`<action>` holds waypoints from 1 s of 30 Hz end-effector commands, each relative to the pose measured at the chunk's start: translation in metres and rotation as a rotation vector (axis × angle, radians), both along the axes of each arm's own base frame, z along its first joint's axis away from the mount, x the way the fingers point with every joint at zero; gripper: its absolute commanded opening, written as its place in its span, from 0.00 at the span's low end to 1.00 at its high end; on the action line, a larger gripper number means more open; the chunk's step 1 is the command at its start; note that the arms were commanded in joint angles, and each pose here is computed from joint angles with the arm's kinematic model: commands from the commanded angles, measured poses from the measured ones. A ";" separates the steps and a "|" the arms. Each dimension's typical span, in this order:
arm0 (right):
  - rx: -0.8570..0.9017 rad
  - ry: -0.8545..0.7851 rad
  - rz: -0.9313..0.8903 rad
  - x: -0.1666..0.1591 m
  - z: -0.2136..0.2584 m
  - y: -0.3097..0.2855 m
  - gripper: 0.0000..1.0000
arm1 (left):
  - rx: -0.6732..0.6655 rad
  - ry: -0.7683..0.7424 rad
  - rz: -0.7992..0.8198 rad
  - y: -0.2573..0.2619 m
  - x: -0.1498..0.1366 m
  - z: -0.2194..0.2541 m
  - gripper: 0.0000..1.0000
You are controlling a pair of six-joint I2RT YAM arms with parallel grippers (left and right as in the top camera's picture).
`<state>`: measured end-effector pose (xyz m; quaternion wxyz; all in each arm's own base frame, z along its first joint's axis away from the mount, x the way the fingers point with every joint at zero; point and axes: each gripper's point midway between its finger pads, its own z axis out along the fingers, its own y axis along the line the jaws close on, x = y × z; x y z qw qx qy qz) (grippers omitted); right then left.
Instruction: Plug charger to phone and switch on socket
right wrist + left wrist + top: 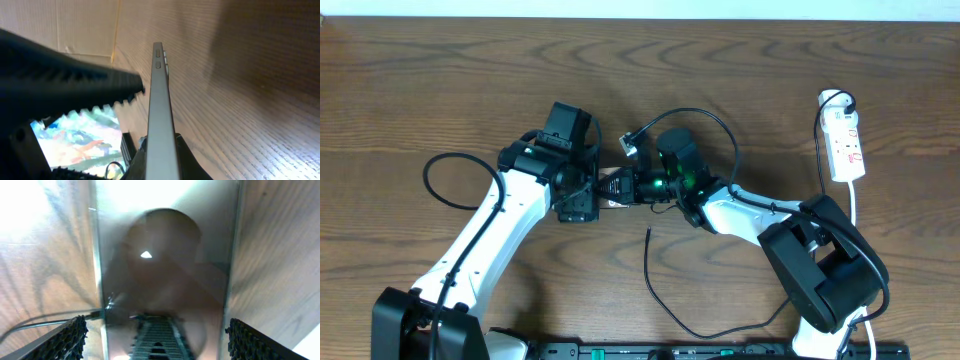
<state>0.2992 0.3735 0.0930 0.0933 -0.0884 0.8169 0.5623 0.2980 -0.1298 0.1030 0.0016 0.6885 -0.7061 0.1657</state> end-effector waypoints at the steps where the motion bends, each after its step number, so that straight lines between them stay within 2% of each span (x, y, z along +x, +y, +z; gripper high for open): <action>1: 0.006 -0.043 0.008 0.004 0.005 -0.001 0.01 | -0.032 0.017 -0.043 -0.006 -0.008 0.006 0.87; 10: -0.051 0.001 -0.094 0.033 -0.010 -0.036 0.01 | -0.030 -0.080 -0.261 -0.013 -0.005 0.016 0.87; 15: -0.057 0.024 -0.150 0.051 -0.013 -0.060 0.01 | 0.031 -0.305 -0.528 -0.019 0.014 0.040 0.87; 18: 0.004 -0.006 -0.137 0.060 0.001 -0.069 0.01 | 0.077 -0.428 -0.657 -0.022 0.023 0.056 0.87; 20: 0.059 -0.033 -0.122 0.065 0.014 -0.073 0.01 | 0.114 -0.486 -0.741 -0.023 0.025 0.063 0.94; 23: 0.127 -0.016 -0.147 0.075 0.032 -0.079 0.01 | 0.178 -0.544 -0.841 -0.021 0.029 0.068 0.95; 27: 0.216 0.068 -0.232 0.093 0.054 -0.090 0.01 | 0.162 -0.580 -0.851 -0.023 0.034 0.073 0.95; 30: 0.282 0.143 -0.288 0.103 0.069 -0.097 0.01 | 0.051 -0.666 -0.849 -0.030 0.042 0.088 0.96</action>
